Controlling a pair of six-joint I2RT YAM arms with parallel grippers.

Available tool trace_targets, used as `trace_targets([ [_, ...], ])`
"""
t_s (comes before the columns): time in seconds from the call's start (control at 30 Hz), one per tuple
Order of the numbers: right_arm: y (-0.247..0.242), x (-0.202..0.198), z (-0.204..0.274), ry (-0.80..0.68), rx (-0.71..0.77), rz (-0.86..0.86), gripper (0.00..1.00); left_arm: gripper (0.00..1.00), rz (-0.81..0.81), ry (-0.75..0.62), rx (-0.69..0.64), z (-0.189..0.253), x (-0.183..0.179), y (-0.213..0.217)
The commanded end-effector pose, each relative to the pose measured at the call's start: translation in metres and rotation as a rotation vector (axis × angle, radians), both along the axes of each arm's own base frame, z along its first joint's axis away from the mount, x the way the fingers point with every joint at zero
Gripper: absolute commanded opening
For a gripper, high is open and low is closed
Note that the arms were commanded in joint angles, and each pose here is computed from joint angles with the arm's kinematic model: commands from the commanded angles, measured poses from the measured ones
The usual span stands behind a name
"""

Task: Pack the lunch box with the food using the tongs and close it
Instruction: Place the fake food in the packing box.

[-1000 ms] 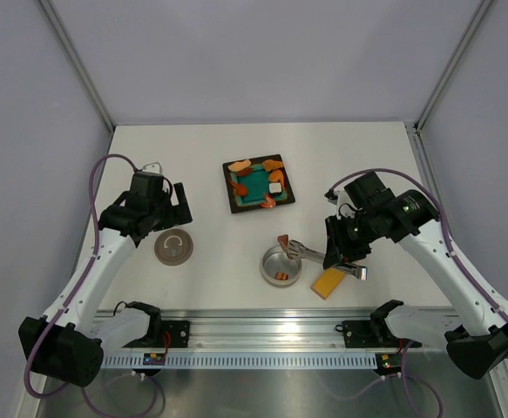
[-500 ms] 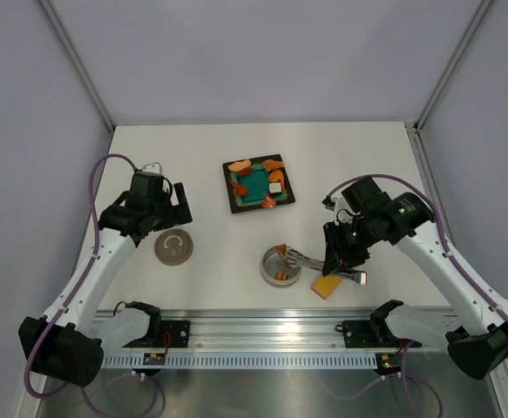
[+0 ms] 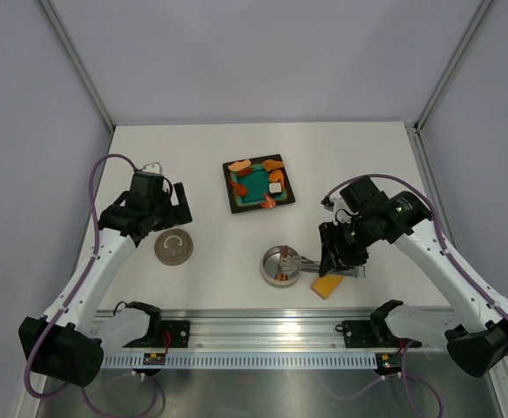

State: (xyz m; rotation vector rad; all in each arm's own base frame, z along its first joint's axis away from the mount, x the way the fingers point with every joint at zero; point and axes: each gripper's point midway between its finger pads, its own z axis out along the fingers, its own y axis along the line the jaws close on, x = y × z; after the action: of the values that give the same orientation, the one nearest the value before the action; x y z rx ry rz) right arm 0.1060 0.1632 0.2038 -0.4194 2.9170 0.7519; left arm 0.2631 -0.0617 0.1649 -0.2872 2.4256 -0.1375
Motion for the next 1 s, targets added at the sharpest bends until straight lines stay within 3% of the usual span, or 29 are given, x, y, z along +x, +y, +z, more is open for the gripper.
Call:
trace_targets([
  [0.0,0.001,0.003,0.003,-0.018,-0.006,0.009,0.50,0.99,-0.003,-0.065,-0.002,0.017,0.011,-0.002],
  [0.07,0.001,0.007,0.007,-0.044,-0.011,0.002,0.46,0.99,-0.001,-0.064,0.000,0.016,0.010,-0.001],
  [0.1,-0.002,0.012,0.007,-0.062,-0.033,-0.011,0.38,0.99,-0.002,-0.062,0.000,0.016,0.010,-0.001],
  [0.3,-0.010,0.035,0.024,-0.180,-0.081,-0.062,0.18,0.99,-0.004,-0.064,0.003,0.017,0.010,-0.001],
  [0.73,-0.019,0.059,0.016,-0.226,-0.185,-0.137,0.15,0.99,-0.002,-0.057,0.005,0.014,0.014,-0.001],
  [0.97,-0.021,0.060,-0.003,-0.173,-0.238,-0.128,0.13,0.99,-0.002,-0.049,0.007,0.012,0.015,-0.002],
])
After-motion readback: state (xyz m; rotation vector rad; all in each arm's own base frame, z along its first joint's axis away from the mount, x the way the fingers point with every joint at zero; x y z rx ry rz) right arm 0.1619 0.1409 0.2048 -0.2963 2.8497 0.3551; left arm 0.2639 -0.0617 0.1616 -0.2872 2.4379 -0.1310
